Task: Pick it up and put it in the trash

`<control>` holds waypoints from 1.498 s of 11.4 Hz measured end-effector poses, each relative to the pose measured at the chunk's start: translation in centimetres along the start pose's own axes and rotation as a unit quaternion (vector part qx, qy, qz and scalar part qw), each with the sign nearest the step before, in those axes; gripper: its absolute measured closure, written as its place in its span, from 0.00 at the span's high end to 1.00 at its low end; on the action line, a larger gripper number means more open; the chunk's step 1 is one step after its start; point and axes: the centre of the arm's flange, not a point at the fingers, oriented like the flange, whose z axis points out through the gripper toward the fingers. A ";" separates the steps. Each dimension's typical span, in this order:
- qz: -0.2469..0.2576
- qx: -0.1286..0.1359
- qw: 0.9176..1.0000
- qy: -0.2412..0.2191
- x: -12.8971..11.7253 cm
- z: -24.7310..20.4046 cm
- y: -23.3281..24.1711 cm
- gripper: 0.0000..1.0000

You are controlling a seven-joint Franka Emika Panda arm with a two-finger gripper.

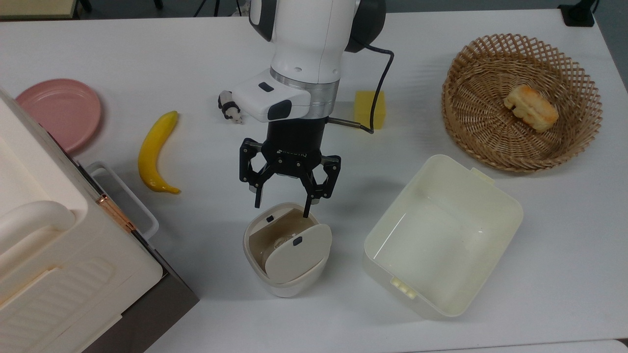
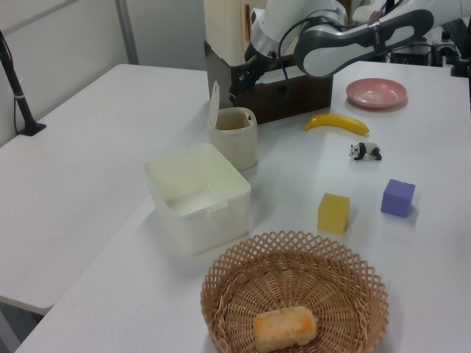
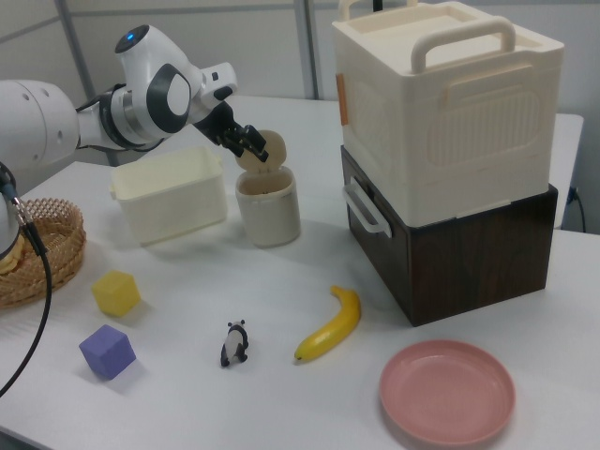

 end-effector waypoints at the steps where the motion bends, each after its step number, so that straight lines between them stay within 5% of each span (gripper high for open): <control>1: 0.000 0.000 1.000 0.002 0.1 -0.1 0.0 0.77; 3: 0.005 -0.014 0.999 -0.029 -0.2 -0.8 0.6 0.81; 5: 0.011 -0.025 0.994 -0.108 -1.5 -1.7 1.2 1.00; 10: -0.064 0.015 0.951 -0.303 -5.6 -7.0 2.7 1.00; 13: -0.084 0.020 0.941 -0.328 -7.5 -8.3 4.6 1.00; 17: -0.059 0.025 0.945 -0.320 -7.0 -11.7 9.5 1.00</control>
